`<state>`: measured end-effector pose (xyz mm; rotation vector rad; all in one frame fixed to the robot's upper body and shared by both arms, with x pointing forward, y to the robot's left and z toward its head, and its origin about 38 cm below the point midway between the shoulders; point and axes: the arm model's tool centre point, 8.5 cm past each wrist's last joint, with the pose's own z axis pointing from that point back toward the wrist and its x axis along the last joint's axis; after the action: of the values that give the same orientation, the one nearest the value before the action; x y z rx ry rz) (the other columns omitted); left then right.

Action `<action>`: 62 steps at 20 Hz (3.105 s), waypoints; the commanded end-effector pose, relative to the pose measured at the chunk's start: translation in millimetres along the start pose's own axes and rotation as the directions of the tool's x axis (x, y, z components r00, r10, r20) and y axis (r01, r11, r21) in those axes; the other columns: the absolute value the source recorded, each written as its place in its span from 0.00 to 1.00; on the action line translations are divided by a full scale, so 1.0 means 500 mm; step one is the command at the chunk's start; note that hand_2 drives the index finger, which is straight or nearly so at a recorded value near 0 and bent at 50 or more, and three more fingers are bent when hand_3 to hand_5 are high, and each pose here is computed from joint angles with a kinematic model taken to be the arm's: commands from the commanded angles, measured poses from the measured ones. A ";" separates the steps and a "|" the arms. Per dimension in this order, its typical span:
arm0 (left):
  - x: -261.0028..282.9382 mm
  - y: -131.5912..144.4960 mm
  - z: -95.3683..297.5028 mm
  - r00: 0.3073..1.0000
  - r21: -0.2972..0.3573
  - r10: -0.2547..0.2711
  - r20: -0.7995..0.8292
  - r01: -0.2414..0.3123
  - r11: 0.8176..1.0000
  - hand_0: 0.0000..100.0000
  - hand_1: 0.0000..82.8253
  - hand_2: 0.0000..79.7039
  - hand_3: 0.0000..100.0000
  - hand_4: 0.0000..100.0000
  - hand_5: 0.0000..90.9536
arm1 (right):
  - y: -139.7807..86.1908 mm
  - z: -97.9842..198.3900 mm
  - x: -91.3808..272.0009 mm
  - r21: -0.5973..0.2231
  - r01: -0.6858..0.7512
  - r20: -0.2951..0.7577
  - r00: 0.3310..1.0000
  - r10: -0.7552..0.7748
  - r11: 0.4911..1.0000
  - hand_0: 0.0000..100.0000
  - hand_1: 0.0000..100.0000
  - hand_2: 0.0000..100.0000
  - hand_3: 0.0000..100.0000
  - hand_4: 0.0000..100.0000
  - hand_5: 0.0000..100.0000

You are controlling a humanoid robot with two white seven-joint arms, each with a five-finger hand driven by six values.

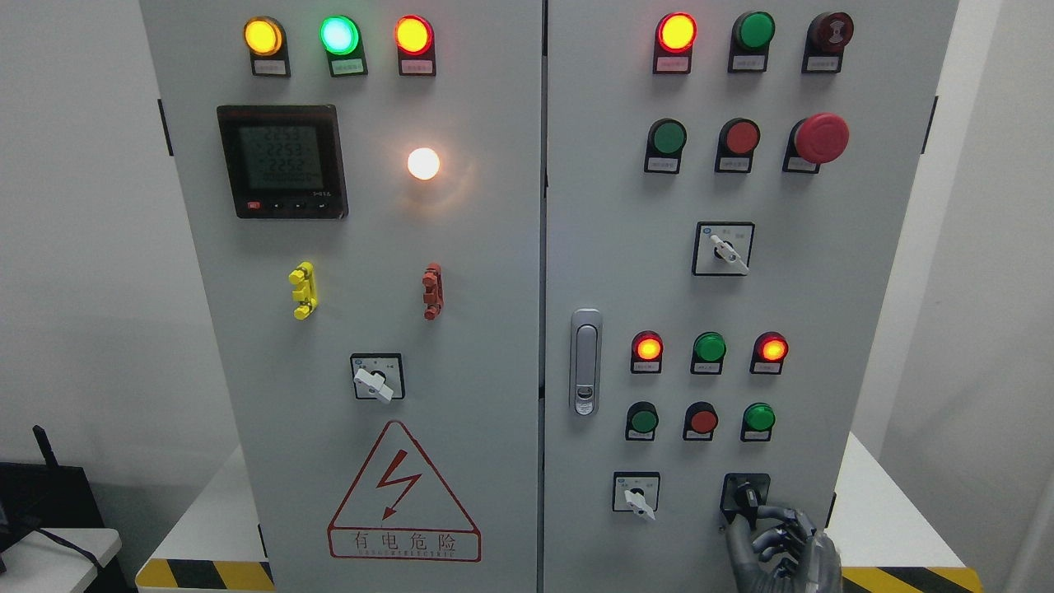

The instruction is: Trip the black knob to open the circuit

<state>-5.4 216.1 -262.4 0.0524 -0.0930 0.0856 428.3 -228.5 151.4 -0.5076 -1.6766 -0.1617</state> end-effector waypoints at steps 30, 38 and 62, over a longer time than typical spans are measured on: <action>0.010 -0.004 -0.001 0.999 -0.007 -0.032 0.009 0.032 0.999 0.12 0.47 0.00 0.00 0.00 0.00 | -0.013 -0.007 -0.002 -0.020 0.022 -0.012 1.000 -0.022 1.000 0.56 0.78 0.52 0.86 0.88 0.95; 0.010 -0.002 -0.001 0.999 -0.005 -0.032 0.009 0.032 0.999 0.12 0.47 0.00 0.00 0.00 0.00 | -0.008 -0.005 -0.004 -0.013 0.021 -0.015 1.000 -0.021 1.000 0.56 0.77 0.54 0.86 0.89 0.95; 0.010 -0.004 -0.001 0.999 -0.007 -0.032 0.009 0.032 0.999 0.12 0.47 0.00 0.00 0.00 0.00 | 0.003 -0.004 -0.011 0.011 0.067 -0.039 0.997 -0.067 0.998 0.57 0.74 0.57 0.89 0.91 0.96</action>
<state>-5.4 216.1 -262.4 0.0524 -0.0930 0.0855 430.6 -225.7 148.4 -0.4489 -1.6666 -0.1887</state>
